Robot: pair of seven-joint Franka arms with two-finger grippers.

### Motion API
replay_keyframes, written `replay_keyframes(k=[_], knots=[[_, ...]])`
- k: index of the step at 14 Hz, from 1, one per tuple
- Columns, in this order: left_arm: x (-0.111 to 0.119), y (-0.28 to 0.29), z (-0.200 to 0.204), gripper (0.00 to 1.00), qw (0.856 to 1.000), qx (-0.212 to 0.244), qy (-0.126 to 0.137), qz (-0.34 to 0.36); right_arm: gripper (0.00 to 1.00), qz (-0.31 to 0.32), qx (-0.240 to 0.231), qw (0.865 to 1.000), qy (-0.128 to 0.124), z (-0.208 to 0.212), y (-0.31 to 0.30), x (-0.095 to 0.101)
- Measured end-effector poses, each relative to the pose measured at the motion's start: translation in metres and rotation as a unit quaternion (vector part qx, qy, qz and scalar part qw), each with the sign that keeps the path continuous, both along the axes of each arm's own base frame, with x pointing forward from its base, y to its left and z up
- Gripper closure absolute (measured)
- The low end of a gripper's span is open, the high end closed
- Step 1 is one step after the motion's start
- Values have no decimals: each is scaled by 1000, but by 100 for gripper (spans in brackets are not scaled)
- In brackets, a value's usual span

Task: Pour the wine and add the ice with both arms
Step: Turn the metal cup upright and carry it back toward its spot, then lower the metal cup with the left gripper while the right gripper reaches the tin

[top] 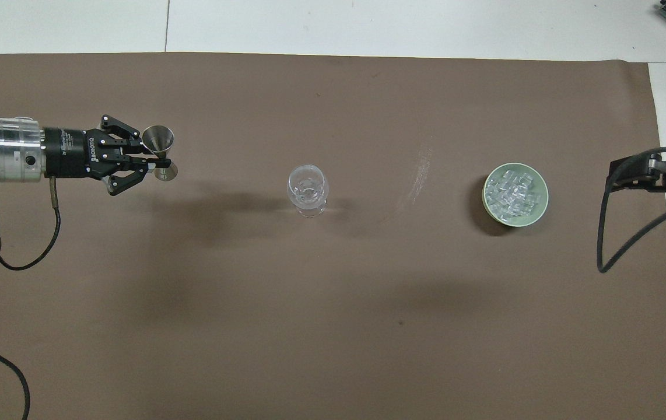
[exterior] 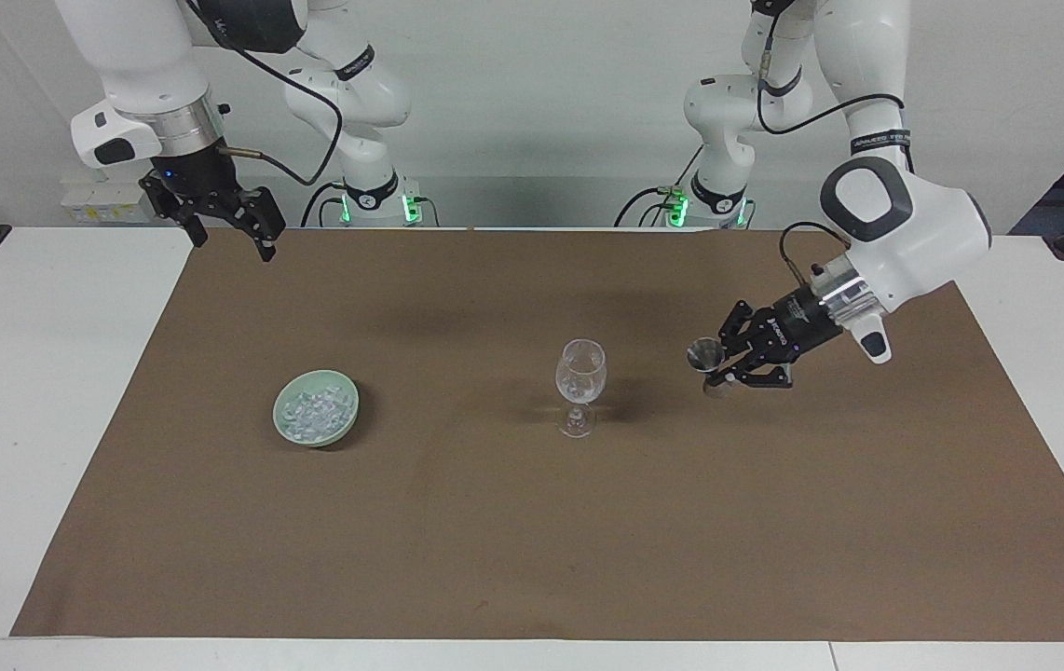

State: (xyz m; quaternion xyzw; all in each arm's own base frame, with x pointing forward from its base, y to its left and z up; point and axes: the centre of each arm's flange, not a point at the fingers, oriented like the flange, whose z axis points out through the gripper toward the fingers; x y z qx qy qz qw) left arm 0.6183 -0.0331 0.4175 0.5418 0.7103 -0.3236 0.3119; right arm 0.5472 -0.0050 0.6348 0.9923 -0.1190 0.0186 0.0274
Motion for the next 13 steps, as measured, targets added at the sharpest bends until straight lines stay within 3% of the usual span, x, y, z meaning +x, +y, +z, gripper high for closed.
replay_keyframes(k=[5,9,13], knots=[[-8,45,-29,78,999,-39,7,1,0,0,0,1000,-2,0,0,0],[-23,101,-65,78,997,-76,-12,-29,0,2,0,999,-42,4,-1,10],[-33,133,-98,78,993,-102,-30,-44,0,3,2,999,-46,-16,-2,25]])
